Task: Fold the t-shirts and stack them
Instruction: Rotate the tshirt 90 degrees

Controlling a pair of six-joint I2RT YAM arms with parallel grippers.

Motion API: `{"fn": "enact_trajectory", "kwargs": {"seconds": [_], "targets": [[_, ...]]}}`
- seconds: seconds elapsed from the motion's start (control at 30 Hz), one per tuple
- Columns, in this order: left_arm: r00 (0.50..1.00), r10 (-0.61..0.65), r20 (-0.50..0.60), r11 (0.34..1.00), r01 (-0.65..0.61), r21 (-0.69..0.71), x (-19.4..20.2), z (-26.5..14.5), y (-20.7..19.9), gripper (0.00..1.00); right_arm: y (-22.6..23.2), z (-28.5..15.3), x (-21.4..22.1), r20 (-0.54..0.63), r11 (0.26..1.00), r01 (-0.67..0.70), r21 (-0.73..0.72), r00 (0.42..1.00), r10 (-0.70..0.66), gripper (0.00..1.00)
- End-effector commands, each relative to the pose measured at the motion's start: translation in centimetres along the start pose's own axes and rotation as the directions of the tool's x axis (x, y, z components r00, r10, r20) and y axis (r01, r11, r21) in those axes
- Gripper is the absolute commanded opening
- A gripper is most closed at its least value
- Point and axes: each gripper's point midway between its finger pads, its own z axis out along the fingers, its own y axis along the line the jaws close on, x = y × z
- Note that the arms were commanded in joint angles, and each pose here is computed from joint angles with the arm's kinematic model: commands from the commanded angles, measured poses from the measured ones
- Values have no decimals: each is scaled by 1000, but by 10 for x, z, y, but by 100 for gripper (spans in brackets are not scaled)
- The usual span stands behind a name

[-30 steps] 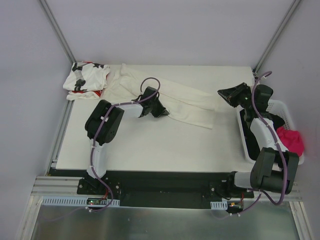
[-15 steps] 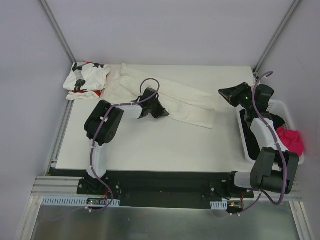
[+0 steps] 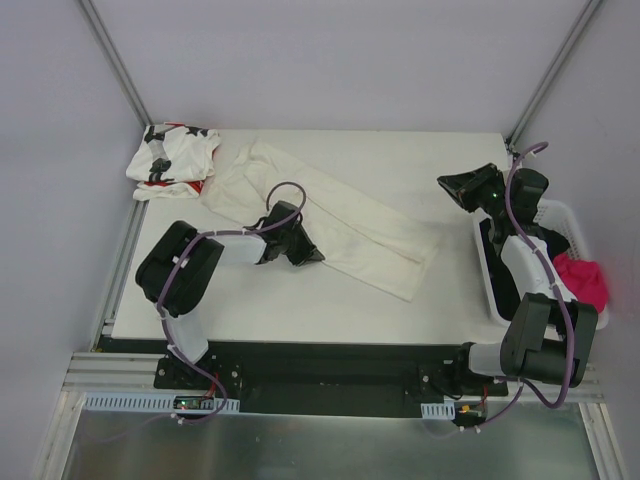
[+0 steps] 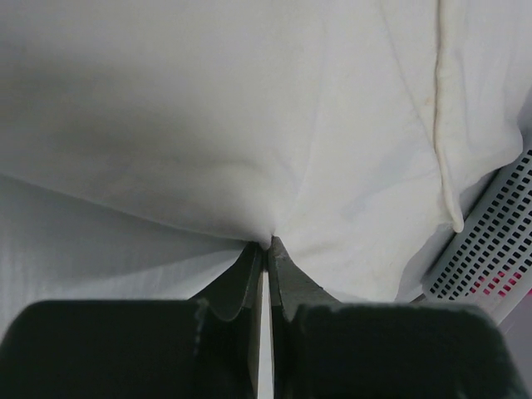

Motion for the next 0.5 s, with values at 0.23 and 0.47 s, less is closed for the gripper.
{"fn": "enact_trajectory", "kwargs": {"seconds": [0.23, 0.47], "targets": [[1000, -18, -18, 992, 16, -124, 44, -49, 73, 0, 11, 0, -6, -2, 998, 18, -56, 1000, -18, 20], [999, -31, 29, 993, 34, -111, 48, -78, 78, 0, -14, 38, -2, -81, 1000, -1, -13, 997, 0, 24]]}}
